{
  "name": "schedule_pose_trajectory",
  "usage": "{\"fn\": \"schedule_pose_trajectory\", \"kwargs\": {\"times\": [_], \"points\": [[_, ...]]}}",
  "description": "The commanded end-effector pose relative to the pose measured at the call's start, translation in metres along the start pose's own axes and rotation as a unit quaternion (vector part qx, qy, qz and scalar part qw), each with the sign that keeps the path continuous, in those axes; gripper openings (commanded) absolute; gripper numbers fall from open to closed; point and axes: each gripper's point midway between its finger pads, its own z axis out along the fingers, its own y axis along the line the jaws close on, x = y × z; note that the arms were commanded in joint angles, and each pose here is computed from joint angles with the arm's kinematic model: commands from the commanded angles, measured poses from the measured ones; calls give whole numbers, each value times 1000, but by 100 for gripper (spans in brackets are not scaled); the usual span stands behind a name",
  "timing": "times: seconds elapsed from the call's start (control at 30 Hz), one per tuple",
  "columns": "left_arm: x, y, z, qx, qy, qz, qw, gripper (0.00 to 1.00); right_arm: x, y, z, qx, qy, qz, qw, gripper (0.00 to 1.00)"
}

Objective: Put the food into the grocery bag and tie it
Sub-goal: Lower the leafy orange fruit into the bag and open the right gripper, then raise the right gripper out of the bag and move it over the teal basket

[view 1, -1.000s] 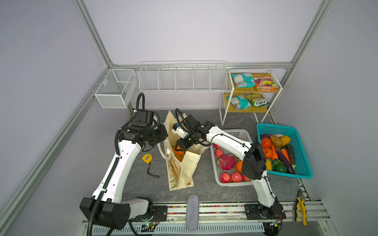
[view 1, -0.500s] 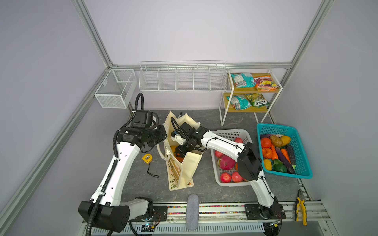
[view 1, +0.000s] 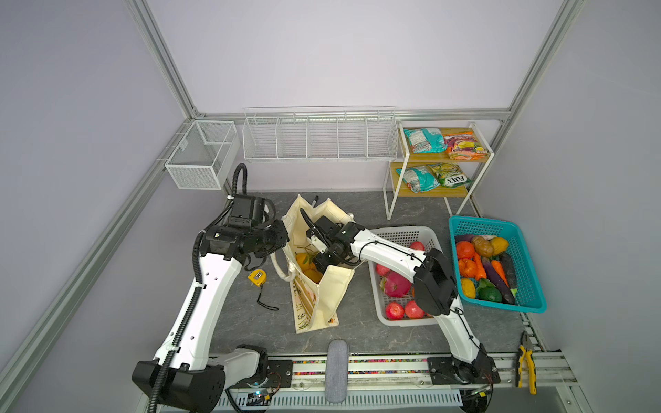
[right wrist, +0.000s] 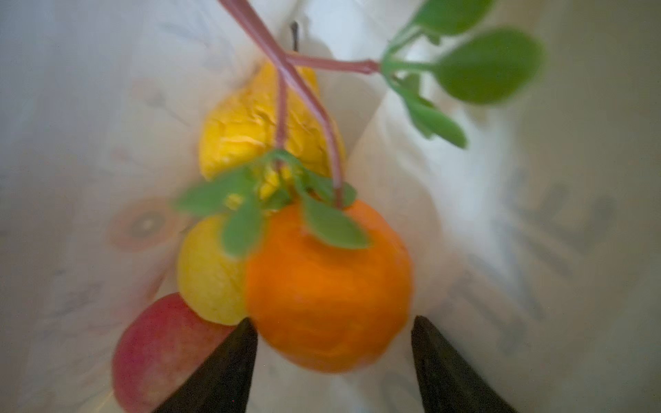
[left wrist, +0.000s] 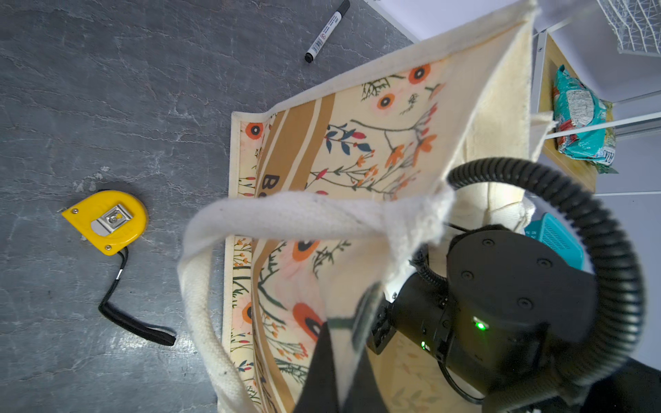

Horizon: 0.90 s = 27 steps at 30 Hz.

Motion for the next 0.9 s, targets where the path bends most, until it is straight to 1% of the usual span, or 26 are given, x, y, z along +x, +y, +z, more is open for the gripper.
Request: {"fn": "schedule_pose_trajectory", "kwargs": {"times": [0.0,0.13,0.23,0.43,0.5,0.6,0.63,0.77,0.87], "points": [[-9,-4,-14,3,-32,2,999,0,10,-31,6,71,26,-1,997,75],[-10,-1,-16,-7,-37,2,999,0,13,-40,3,96,31,3,995,80],[-12,7,-16,-27,-42,0,999,0,13,-51,1,125,30,3,992,85],[-14,13,-15,-44,-45,-4,998,0,18,-76,-14,179,39,6,983,90],[-15,13,-14,-44,-44,-4,998,0,16,-78,-18,179,35,7,983,91],[-16,11,-8,-37,-42,-3,998,0,10,-71,-24,151,17,11,988,98],[-16,9,-6,-31,-41,-3,999,0,4,-66,-26,137,0,14,990,88],[-18,0,5,-7,-34,-6,999,0,-13,-45,-39,78,-50,19,996,88],[-20,-2,9,0,-34,-7,999,0,-27,-27,-58,33,-88,15,995,88]]}}
